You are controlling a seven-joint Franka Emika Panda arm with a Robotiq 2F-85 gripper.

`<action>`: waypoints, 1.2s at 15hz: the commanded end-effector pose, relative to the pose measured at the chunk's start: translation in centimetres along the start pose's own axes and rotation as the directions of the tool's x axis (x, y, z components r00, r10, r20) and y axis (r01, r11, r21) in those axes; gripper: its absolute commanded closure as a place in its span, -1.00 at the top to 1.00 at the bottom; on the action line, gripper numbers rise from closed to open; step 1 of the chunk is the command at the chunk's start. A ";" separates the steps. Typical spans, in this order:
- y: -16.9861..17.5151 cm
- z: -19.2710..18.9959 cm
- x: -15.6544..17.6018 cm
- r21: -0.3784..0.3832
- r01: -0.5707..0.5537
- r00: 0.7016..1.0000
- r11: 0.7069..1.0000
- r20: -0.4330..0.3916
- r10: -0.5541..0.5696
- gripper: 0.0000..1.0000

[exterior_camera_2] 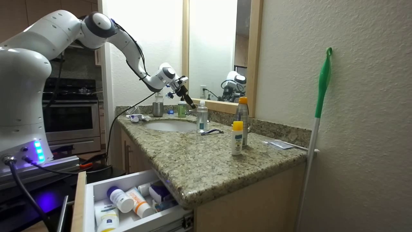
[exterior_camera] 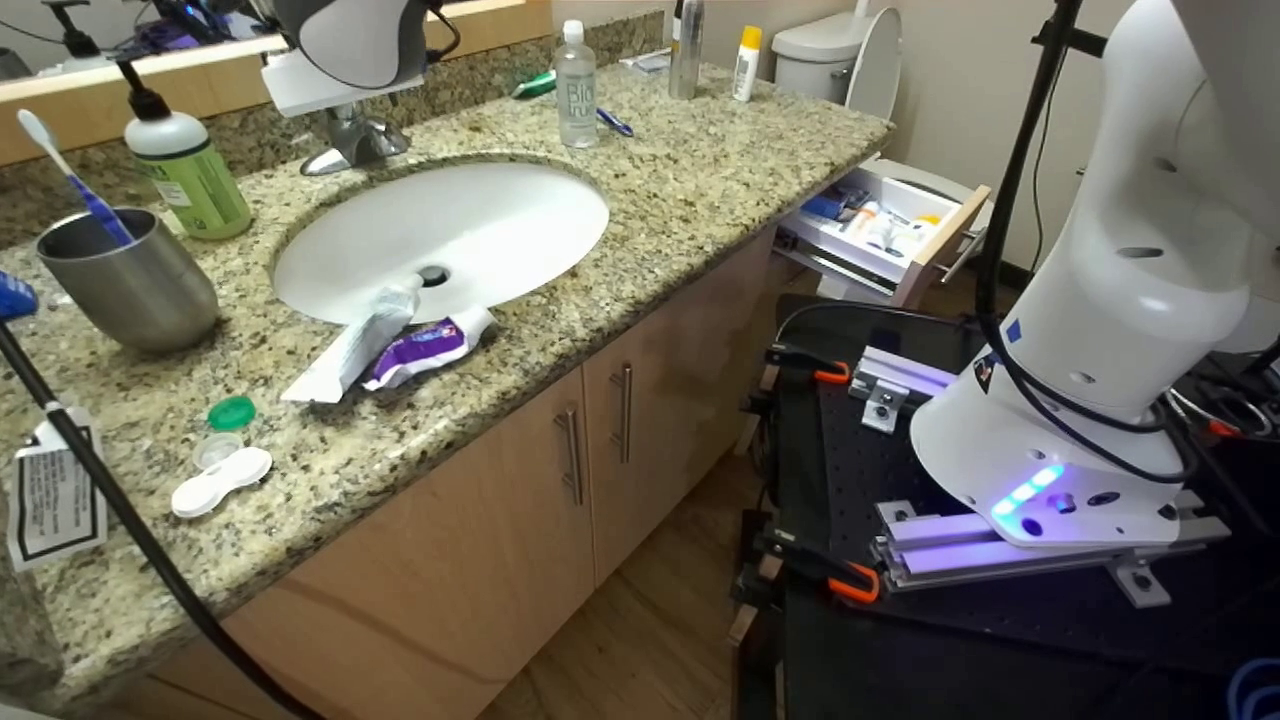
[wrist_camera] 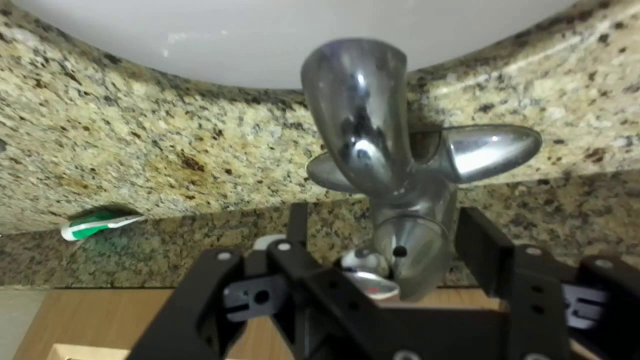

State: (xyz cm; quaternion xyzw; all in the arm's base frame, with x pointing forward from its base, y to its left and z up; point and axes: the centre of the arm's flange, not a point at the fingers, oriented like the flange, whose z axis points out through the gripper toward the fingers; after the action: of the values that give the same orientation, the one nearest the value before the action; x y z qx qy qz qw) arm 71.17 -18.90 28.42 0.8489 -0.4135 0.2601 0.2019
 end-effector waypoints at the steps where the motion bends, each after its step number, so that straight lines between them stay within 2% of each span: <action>1: 0.3 0.5 0.2 -0.020 0.023 0.994 1.000 0.112 -0.021 -0.08; 5: 0.5 -0.2 1.0 -0.012 -0.010 0.994 1.000 0.106 0.011 -0.63; 6: 0.7 -0.6 1.6 -0.011 -0.022 0.996 1.000 0.092 0.023 -0.55; 7: 0.9 -1.0 2.1 -0.010 -0.035 0.996 0.999 0.077 0.035 -0.26; 10: 1.3 -0.8 2.6 -0.027 -0.042 0.998 0.999 0.046 0.044 -0.86; 14: 1.2 -1.3 2.5 -0.008 -0.069 0.997 0.998 0.045 0.069 -0.88; 16: 1.2 -2.4 3.0 0.020 -0.113 0.994 0.993 -0.003 0.114 -0.89; 18: 1.2 -3.5 4.0 0.060 -0.154 0.985 0.986 -0.071 0.158 -1.00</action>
State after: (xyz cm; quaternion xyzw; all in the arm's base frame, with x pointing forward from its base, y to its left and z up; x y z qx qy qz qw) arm 71.34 -19.60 31.10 0.8317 -0.4595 0.2556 0.1785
